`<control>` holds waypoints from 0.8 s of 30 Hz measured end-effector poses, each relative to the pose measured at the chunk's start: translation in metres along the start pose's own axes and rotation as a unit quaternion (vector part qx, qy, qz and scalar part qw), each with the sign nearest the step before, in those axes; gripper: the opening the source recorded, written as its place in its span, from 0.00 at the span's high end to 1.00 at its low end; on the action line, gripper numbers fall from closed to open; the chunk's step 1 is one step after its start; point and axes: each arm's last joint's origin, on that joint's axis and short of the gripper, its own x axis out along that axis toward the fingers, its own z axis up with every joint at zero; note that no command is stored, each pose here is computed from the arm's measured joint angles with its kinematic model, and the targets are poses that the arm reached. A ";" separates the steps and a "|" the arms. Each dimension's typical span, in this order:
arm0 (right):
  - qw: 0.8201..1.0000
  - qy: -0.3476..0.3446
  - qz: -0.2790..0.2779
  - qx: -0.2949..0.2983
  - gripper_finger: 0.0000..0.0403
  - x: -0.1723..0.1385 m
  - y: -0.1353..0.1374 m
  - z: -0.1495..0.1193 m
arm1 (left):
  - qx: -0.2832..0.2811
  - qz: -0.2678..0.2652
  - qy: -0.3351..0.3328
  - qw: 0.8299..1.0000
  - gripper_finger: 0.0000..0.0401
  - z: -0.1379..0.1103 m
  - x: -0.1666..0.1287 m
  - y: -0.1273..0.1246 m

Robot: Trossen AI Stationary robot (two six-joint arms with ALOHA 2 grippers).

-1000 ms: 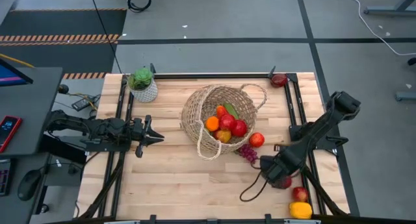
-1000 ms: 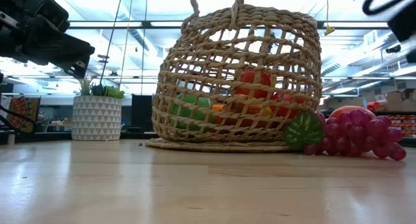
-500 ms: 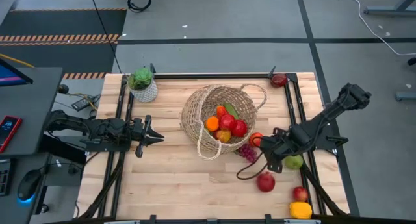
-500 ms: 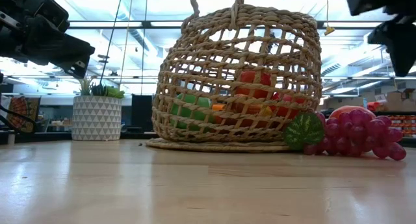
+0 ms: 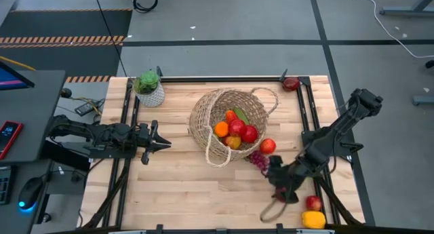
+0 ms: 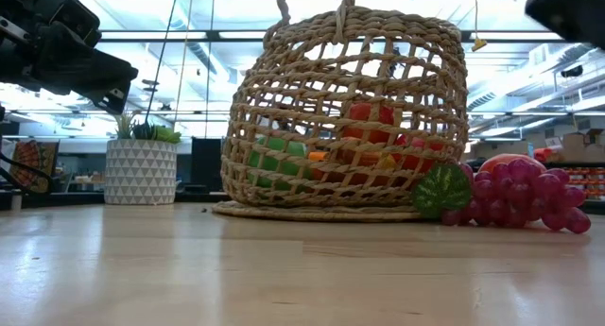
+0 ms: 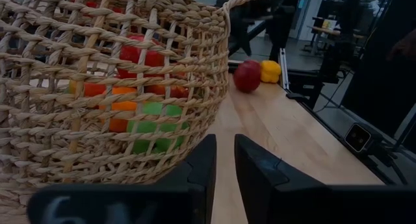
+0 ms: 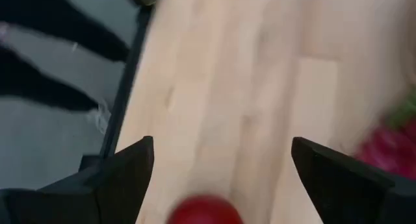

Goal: Build produce basket
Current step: Put the red pomegranate into the woven basket

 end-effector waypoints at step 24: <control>0.984 0.169 -0.010 -0.053 0.01 0.056 -0.007 -0.053 | 0.000 0.000 0.000 1.000 0.86 0.000 0.000 0.000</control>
